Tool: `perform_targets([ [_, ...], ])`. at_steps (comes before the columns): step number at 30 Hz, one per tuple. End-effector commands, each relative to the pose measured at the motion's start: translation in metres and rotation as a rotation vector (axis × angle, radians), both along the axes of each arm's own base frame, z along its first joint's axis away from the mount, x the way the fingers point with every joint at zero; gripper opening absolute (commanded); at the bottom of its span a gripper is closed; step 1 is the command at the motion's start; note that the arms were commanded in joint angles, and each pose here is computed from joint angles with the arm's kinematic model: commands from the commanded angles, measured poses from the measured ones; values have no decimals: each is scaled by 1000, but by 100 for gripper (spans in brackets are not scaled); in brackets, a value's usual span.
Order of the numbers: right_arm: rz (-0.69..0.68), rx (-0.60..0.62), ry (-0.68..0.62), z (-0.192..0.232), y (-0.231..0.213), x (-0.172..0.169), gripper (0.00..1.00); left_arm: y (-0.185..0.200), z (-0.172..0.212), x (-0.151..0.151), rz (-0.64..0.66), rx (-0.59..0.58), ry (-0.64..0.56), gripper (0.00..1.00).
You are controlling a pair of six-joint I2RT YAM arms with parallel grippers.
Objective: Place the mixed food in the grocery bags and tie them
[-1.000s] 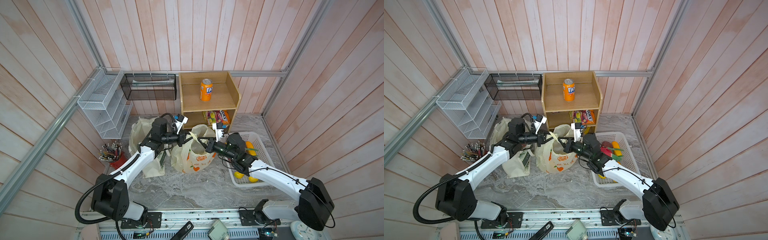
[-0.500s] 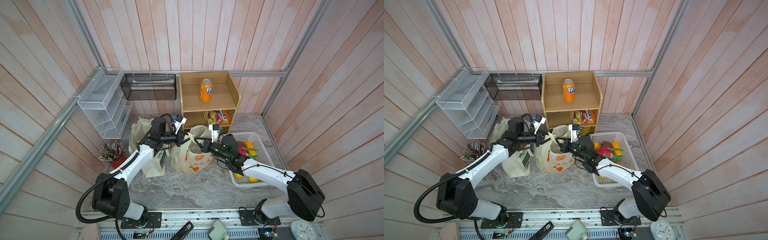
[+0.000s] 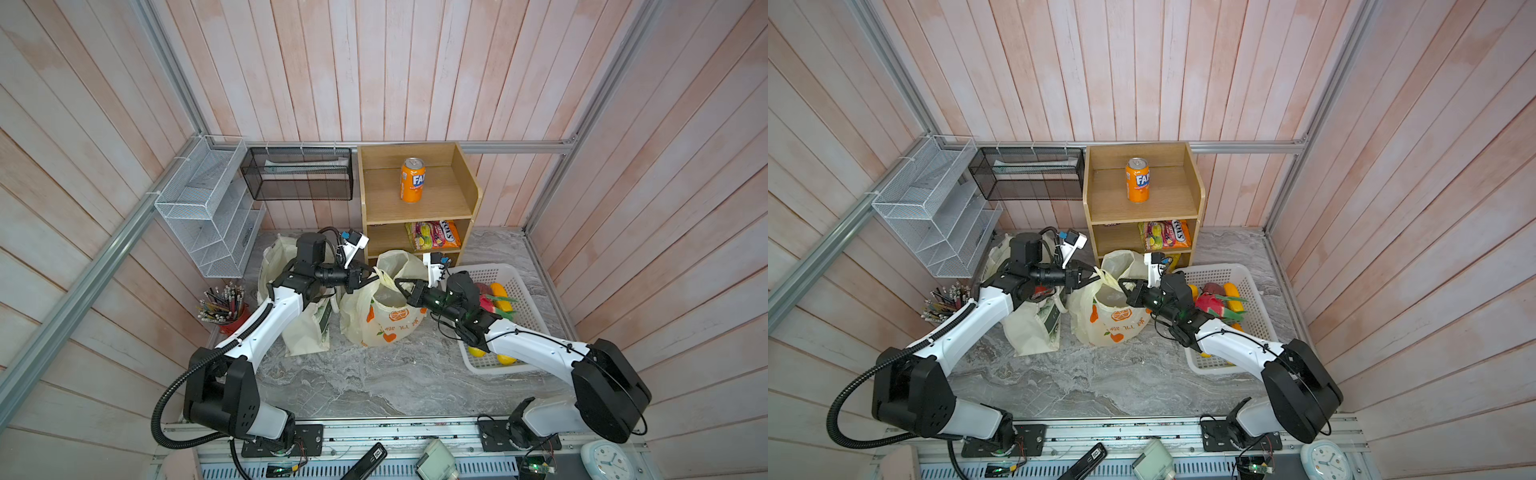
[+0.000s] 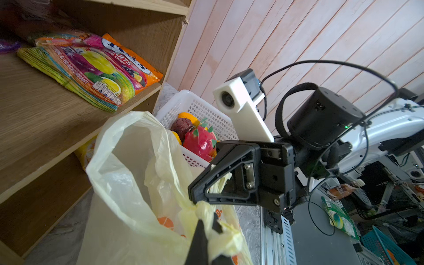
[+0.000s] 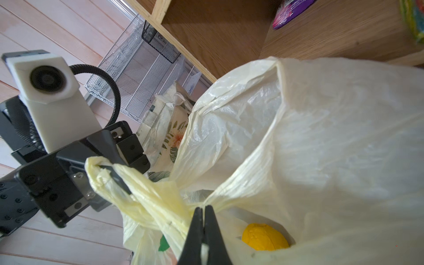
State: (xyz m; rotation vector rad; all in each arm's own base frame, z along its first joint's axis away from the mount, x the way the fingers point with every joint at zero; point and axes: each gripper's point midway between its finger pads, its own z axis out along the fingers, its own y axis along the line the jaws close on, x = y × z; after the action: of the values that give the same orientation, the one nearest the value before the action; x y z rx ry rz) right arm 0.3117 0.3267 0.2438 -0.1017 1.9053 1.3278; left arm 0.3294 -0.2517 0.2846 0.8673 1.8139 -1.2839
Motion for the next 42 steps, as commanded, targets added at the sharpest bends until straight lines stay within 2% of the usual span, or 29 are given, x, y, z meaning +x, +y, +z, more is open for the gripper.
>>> perform_targets([
  [1,54,19,-6,8,11,-11,0,-1,14,4,-1,-35,-38,0],
  [12,81,-5,-49,20,23,-40,0,1,20,10,41,-49,-62,0],
  [19,85,-7,-11,-4,39,-29,0,-1,13,10,40,-28,-42,0],
  [25,71,-6,-17,-6,40,-25,0,5,-9,7,51,86,-11,24],
  [31,61,-12,-9,-11,38,-24,0,12,-22,12,102,151,6,42],
  [42,68,-15,-5,-14,42,-23,0,28,-21,20,198,277,-10,51],
])
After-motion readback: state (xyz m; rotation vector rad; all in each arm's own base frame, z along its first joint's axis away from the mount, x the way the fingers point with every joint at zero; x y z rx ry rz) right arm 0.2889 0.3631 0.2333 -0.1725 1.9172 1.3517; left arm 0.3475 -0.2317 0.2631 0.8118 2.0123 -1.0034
